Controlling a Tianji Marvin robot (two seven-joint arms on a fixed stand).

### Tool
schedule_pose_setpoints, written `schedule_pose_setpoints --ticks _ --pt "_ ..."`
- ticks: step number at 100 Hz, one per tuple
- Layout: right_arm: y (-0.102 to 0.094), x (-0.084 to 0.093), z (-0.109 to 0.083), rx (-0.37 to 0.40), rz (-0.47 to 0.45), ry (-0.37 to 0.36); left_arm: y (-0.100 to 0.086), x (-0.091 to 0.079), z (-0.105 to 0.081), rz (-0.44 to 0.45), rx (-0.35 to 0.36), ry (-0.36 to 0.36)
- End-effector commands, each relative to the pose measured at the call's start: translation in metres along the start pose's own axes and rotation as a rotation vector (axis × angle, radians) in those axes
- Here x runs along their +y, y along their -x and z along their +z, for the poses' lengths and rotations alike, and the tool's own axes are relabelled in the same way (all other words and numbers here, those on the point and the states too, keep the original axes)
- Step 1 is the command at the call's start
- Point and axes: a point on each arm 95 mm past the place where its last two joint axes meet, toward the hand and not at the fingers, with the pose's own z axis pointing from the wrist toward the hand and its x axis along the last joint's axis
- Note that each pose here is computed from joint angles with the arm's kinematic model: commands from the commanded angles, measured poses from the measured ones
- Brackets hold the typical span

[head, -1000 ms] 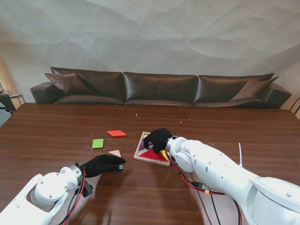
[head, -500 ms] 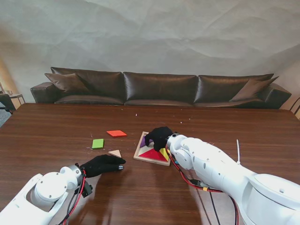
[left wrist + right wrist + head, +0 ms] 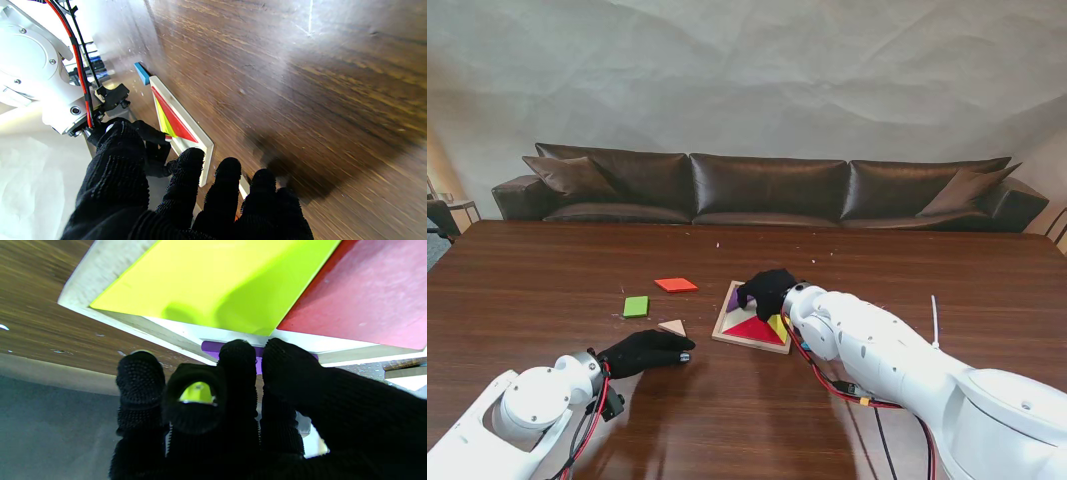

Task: Assemble the tangram pieces into a square

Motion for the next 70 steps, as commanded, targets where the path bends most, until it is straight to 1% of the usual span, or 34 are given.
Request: schedule_pose_setpoints --ticks 1,70 --pt "-0.0003 0.0002 0.0005 0.001 -0.005 -0.015 0.0147 0.0153 -0.0020 -0.019 -0.041 0.052" --pt "0.0014 0.0015 0.0008 -0.006 0.001 -0.031 0.0151 0.0152 -0.0026 -0.021 -0.042 0.057"
